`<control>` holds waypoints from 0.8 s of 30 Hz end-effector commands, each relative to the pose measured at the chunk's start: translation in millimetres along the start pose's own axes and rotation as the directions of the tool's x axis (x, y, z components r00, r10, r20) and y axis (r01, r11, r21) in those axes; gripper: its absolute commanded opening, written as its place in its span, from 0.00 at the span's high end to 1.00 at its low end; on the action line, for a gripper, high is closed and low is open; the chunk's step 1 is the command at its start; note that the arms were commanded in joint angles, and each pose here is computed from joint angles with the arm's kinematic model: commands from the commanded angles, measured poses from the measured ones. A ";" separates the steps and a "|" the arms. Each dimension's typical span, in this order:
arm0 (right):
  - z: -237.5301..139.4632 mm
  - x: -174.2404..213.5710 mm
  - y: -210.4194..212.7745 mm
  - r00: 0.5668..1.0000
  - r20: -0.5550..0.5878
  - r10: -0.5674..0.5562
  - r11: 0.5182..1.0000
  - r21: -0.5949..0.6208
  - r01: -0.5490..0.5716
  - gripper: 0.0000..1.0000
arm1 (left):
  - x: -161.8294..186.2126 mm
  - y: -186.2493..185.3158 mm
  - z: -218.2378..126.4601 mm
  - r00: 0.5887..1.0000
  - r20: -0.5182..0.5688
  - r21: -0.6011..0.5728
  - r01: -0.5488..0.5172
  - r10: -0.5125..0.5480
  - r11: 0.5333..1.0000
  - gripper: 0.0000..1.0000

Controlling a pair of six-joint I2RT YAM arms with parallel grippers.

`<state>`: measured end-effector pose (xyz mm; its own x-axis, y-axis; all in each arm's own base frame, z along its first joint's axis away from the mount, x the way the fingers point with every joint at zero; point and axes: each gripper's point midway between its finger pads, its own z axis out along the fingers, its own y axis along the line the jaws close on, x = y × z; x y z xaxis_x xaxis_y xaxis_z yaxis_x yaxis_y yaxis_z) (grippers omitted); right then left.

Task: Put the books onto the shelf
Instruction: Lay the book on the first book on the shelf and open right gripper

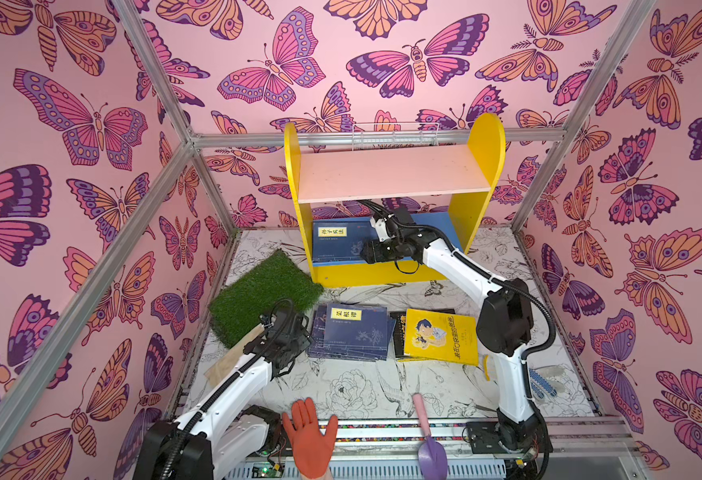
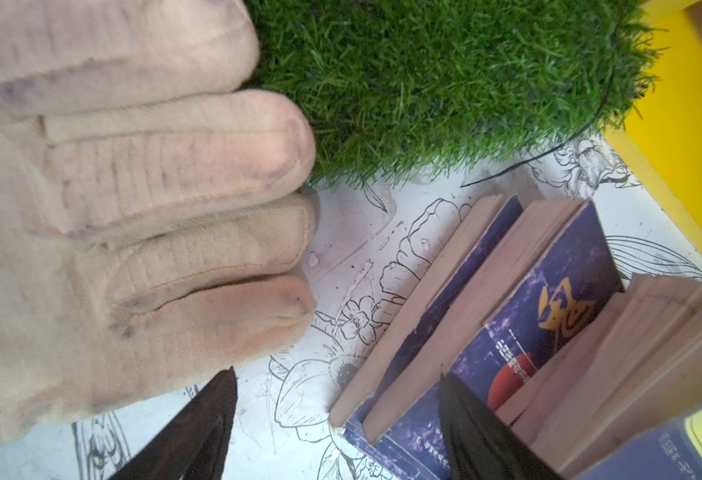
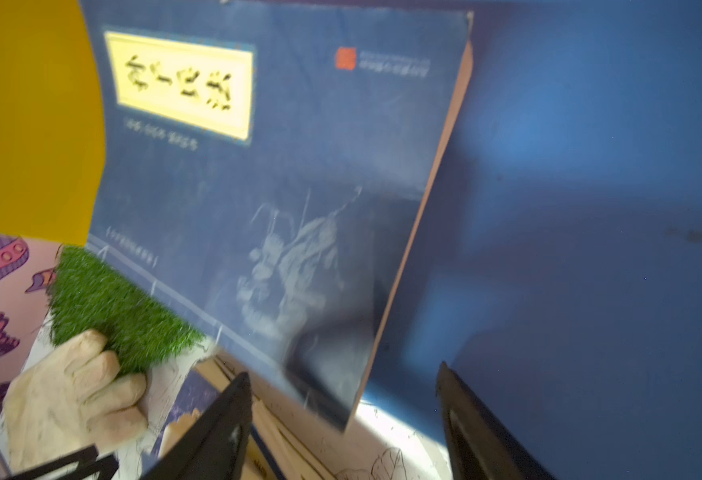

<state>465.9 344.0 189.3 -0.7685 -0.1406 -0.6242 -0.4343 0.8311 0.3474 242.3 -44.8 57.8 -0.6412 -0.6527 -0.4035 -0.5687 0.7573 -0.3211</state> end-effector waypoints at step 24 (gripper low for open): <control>24.1 24.9 7.0 0.968 -0.098 -0.231 0.973 -0.006 0.231 0.48 | 7.3 13.2 4.1 1.000 -0.025 -0.050 -0.001 -0.001 0.999 0.23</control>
<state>457.4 357.6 173.8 -0.6899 -0.3273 -0.6457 -0.5854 0.7770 0.2315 241.9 -44.6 56.0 -0.6441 -0.6517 -0.4005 -0.5713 0.7580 -0.3147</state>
